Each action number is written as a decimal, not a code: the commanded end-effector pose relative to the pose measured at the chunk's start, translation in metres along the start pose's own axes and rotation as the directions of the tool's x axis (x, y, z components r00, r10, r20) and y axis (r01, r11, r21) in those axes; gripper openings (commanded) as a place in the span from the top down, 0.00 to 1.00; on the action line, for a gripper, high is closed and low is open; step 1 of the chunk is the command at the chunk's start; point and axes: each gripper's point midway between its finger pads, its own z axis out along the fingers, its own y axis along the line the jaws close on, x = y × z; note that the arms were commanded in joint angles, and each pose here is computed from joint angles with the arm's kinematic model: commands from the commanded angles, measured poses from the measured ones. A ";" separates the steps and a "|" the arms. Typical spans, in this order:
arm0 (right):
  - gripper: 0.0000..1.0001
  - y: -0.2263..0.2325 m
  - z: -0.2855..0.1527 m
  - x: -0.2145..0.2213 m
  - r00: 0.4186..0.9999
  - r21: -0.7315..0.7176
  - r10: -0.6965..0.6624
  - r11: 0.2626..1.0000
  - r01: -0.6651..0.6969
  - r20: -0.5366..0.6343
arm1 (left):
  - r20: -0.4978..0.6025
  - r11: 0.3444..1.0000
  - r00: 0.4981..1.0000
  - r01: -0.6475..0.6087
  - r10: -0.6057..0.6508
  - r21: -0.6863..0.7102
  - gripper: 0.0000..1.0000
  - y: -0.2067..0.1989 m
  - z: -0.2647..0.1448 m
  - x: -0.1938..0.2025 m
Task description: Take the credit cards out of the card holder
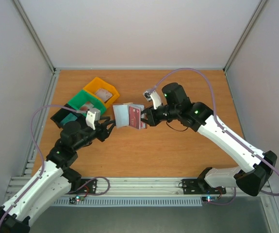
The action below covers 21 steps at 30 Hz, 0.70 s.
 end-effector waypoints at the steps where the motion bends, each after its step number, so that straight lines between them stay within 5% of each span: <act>1: 0.99 -0.021 -0.016 -0.005 0.998 0.146 0.048 0.988 -0.052 0.029 | 0.011 0.997 1.000 -0.015 0.016 -0.077 0.55 0.013 -0.006 -0.007; 11: 0.99 -0.047 -0.011 0.000 0.993 0.276 0.115 0.955 -0.113 0.009 | 0.101 0.995 0.992 -0.071 0.078 -0.064 0.54 0.005 -0.018 -0.037; 16: 0.99 -0.042 -0.005 0.000 0.995 0.231 0.103 0.968 -0.099 -0.004 | 0.197 0.930 0.970 -0.198 0.141 0.309 0.55 -0.071 -0.031 -0.064; 18: 0.99 -0.039 -0.004 0.000 0.996 0.210 0.093 0.974 -0.090 -0.003 | 0.170 0.862 0.982 -0.152 0.078 0.483 0.55 -0.099 -0.040 -0.062; 21: 0.99 -0.030 -0.002 -0.003 0.997 0.166 0.071 0.984 -0.070 -0.002 | 0.086 0.838 0.996 -0.035 -0.015 0.545 0.56 -0.111 -0.038 -0.056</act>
